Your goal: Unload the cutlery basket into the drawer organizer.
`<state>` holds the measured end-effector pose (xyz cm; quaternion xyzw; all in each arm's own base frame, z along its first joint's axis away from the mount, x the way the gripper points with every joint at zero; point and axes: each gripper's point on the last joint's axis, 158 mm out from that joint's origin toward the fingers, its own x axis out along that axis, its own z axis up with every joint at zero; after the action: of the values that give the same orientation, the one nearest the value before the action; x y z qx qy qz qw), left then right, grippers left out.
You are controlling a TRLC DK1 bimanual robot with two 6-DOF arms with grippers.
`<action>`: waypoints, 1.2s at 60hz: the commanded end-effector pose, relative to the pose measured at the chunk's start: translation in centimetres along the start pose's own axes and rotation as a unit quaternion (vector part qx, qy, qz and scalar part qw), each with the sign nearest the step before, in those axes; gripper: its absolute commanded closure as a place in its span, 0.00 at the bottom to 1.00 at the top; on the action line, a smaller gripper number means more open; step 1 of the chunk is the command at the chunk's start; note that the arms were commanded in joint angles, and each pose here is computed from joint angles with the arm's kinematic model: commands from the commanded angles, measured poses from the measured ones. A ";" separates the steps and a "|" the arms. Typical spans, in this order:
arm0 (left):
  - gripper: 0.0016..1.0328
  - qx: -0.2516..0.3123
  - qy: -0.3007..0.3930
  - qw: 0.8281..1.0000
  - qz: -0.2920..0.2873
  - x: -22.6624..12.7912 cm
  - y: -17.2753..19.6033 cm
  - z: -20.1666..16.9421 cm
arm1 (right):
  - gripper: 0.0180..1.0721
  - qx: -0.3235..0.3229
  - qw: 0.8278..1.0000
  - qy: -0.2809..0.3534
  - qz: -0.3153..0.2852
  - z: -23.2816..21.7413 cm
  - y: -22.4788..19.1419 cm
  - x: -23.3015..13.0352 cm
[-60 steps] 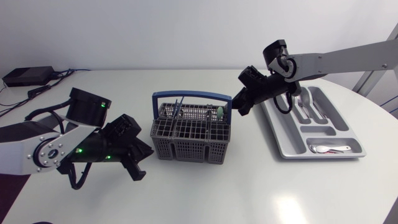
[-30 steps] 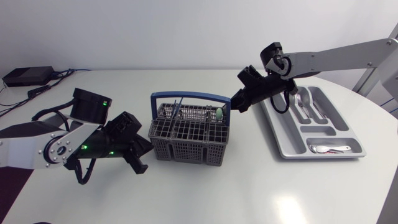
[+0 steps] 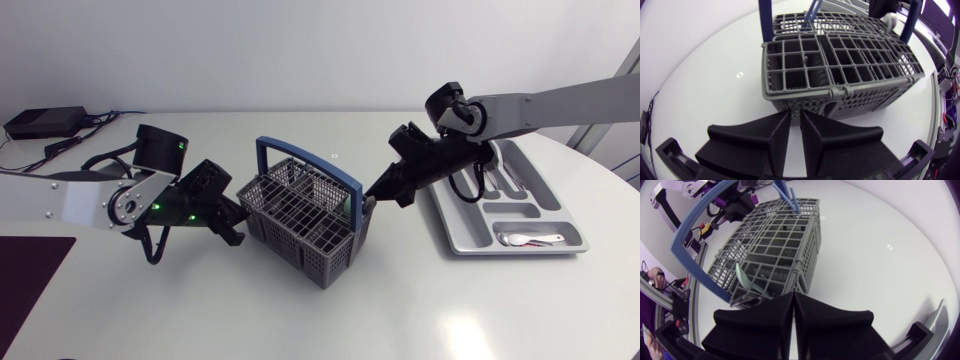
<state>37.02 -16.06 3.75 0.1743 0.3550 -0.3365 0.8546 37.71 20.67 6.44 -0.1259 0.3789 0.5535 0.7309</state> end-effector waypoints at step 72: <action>0.81 0.014 -0.082 0.996 0.021 1.2 4.8 10.4 | 0.94 -0.082 0.994 0.049 -0.054 -3.4 11.4 1.3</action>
<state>47.25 -20.57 7.37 0.1516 0.3015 -0.3431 0.8766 26.63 24.56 5.76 -0.2303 0.3628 0.5480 0.7176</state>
